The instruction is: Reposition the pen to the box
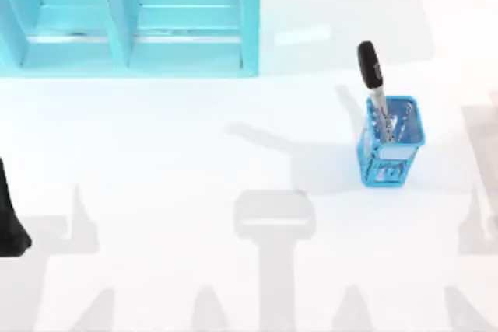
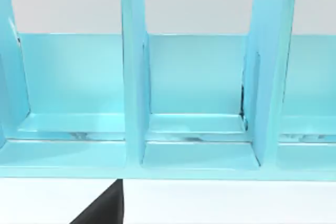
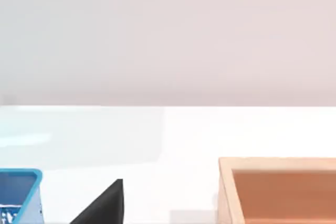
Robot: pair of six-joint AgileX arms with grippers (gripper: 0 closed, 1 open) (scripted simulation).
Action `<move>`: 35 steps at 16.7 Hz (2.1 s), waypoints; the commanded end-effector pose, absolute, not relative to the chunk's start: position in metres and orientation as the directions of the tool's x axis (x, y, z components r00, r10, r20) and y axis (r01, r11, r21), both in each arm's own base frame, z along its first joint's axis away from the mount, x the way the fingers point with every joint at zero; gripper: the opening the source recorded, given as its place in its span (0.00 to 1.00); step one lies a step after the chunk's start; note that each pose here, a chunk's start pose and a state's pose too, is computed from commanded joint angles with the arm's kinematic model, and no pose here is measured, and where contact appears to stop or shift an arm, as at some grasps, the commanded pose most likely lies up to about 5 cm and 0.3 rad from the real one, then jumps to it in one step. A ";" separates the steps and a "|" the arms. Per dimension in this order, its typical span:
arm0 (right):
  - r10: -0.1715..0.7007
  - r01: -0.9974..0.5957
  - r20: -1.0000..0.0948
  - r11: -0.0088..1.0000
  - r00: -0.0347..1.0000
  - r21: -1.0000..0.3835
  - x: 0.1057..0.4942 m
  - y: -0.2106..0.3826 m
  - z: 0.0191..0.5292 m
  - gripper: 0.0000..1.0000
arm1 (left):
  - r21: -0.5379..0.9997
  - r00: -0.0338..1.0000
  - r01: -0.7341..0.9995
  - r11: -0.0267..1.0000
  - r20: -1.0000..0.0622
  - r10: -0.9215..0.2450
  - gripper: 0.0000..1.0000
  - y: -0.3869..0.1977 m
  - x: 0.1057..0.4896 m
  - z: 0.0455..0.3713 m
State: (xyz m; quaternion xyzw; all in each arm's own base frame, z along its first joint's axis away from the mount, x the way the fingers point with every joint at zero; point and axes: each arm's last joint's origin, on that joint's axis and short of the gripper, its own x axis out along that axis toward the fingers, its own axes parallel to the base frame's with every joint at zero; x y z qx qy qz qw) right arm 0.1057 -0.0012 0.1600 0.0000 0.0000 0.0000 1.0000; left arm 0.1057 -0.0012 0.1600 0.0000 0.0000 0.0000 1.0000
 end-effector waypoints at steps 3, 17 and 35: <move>0.009 -0.009 -0.005 1.000 1.000 -0.005 0.106 -0.001 0.162 1.00 | 0.000 1.000 0.000 1.000 0.000 0.000 1.00 -0.001 0.106 0.160; 0.484 -0.539 -0.448 0.842 0.752 0.005 0.220 0.016 0.213 1.00 | 0.000 1.000 0.000 1.000 0.000 0.000 1.00 -0.001 0.106 0.160; 0.686 -0.723 -0.536 0.665 0.493 0.187 0.321 0.039 0.161 1.00 | 0.000 1.000 0.000 1.000 0.000 0.000 1.00 -0.001 0.106 0.160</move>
